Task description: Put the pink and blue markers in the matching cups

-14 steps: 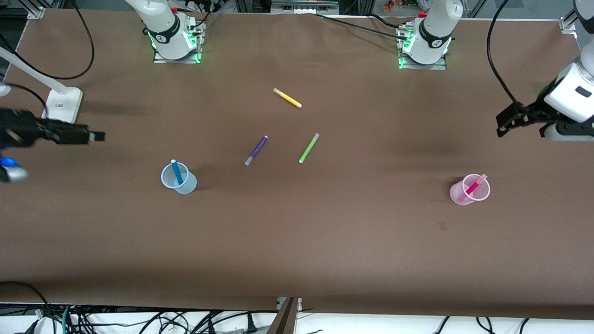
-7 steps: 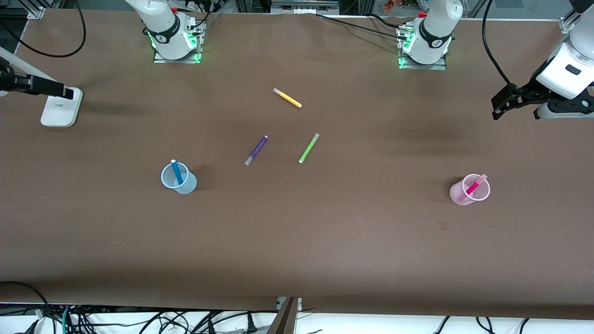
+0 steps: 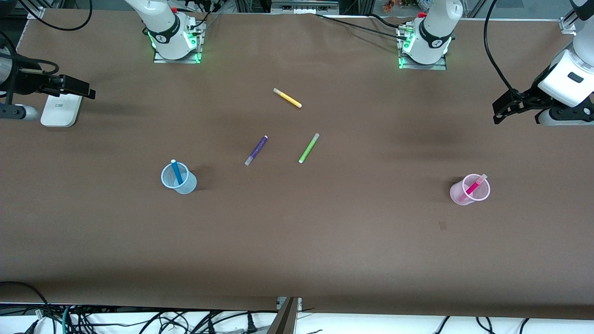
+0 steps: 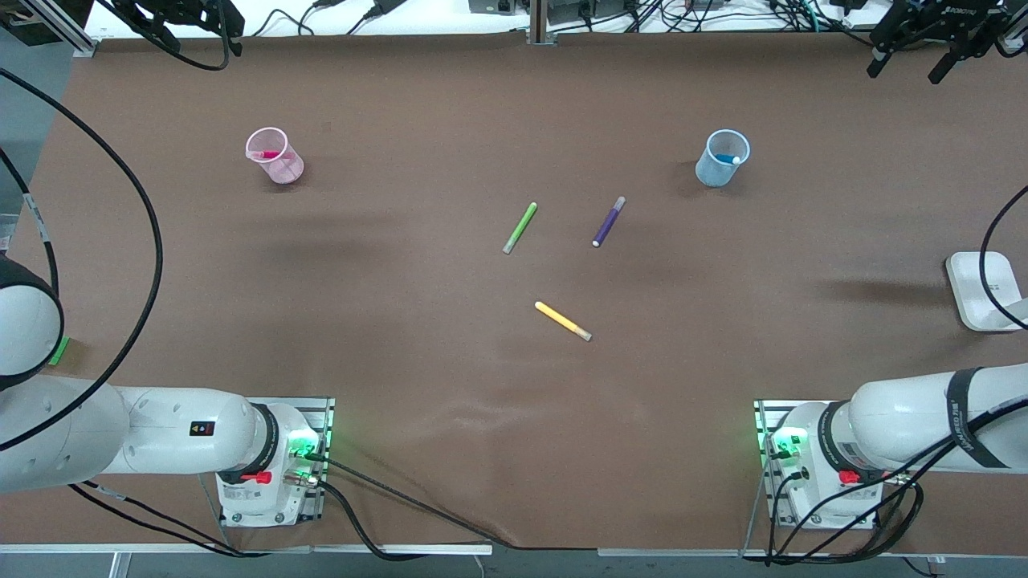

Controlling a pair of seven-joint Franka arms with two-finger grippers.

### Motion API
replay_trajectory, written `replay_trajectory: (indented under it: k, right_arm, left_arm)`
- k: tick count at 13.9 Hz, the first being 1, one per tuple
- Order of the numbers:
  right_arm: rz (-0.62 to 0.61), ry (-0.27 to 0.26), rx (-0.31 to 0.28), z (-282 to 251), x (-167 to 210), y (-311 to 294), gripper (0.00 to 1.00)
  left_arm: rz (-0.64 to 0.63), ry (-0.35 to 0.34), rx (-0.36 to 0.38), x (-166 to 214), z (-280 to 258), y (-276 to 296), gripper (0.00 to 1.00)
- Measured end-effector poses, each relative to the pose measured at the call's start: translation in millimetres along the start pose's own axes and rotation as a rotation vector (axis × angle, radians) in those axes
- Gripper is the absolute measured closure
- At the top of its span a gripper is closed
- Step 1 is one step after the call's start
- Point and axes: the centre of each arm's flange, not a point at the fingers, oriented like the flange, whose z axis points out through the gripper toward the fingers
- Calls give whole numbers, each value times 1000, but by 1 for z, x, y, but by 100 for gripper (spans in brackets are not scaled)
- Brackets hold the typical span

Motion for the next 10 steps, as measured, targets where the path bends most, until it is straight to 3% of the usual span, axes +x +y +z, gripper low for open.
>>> replay_trajectory:
  k: [10]
  right_arm:
    - [-73, 8, -38, -2, -8, -38, 0]
  left_arm:
    - [2, -17, 1, -2, 0, 1, 0]
